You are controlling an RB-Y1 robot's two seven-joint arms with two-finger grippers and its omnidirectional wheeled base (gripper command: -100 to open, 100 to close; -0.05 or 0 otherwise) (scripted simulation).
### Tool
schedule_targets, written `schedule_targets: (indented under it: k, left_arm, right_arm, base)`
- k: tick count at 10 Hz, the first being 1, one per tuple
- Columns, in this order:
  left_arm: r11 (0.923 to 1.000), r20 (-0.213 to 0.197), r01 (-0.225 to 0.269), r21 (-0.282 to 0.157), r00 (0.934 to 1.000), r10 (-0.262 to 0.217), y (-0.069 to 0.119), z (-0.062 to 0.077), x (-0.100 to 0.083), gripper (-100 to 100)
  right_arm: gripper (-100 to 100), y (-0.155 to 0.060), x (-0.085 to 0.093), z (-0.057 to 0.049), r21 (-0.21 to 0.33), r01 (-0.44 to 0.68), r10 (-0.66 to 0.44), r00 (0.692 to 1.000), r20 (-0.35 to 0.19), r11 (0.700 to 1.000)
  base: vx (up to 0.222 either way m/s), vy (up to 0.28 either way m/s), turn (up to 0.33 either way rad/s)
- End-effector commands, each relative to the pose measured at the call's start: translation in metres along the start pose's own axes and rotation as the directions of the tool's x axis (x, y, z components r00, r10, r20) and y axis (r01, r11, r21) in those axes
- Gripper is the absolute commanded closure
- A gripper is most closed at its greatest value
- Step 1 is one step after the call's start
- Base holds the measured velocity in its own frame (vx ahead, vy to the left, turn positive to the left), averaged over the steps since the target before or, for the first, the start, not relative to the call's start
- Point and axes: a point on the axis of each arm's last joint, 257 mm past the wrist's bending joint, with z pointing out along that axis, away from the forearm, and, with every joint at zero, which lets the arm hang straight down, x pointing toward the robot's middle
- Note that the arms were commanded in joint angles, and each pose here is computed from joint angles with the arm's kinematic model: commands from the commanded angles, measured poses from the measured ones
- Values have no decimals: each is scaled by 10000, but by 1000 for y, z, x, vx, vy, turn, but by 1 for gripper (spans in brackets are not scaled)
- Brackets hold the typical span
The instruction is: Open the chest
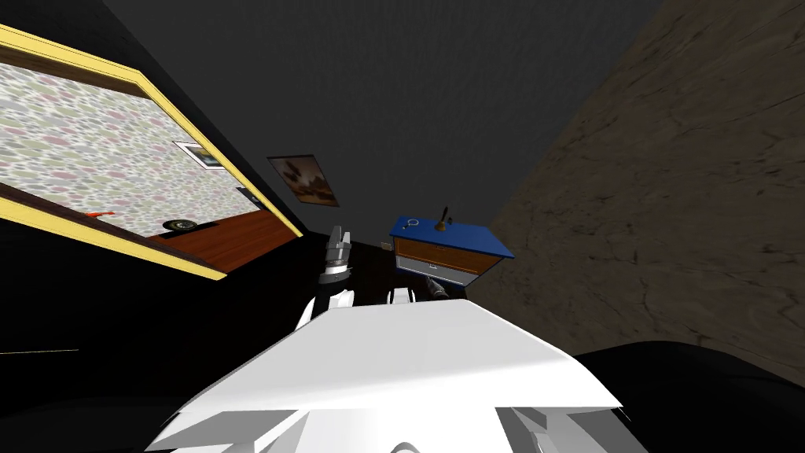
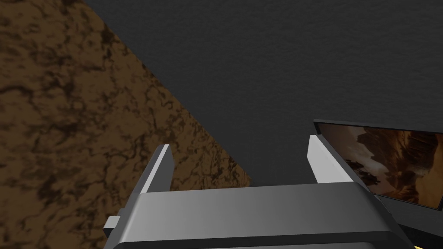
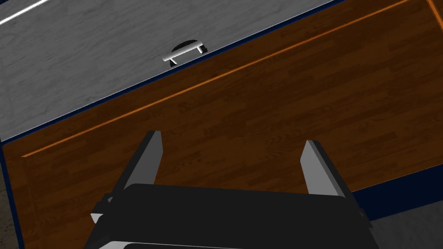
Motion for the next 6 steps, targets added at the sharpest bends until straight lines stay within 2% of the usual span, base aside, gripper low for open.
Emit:
schedule_targets:
  k: [1, 2, 4, 5, 6]
  left_arm:
    - [10000, 0, -1, 0, 10000, 1, 0, 0, 0, 0]
    - [10000, 0, -1, -1, 10000, 1, 0, 0, 0, 0]
    - [10000, 0, -1, -1, 10000, 1, 0, 0, 0, 0]
    - [10000, 0, -1, -1, 10000, 1, 0, 0, 0, 0]
    - [10000, 0, 0, 0, 10000, 0, 0, 0, 0, 0]
  right_arm:
    - [-100, -22, 2, -2, 715, 517, -521, 9986, 40, 9961]
    - [-100, -42, 14, -2, 1188, 1318, -1311, 9913, -138, 9841]
    - [-100, -53, 10, -3, 1603, 1436, -1448, 9894, -40, 9766]
    - [-100, -71, 18, -5, 2031, 2087, -2087, 9777, -218, 9566]
    - [-100, -82, 15, -7, 2406, 2307, -2340, 9721, -151, 9428]
  base:
    - [12, 9, 1]
    - [30, 19, 137]
    - [21, 12, 40]
    - [29, 18, 118]
    - [31, 15, 89]
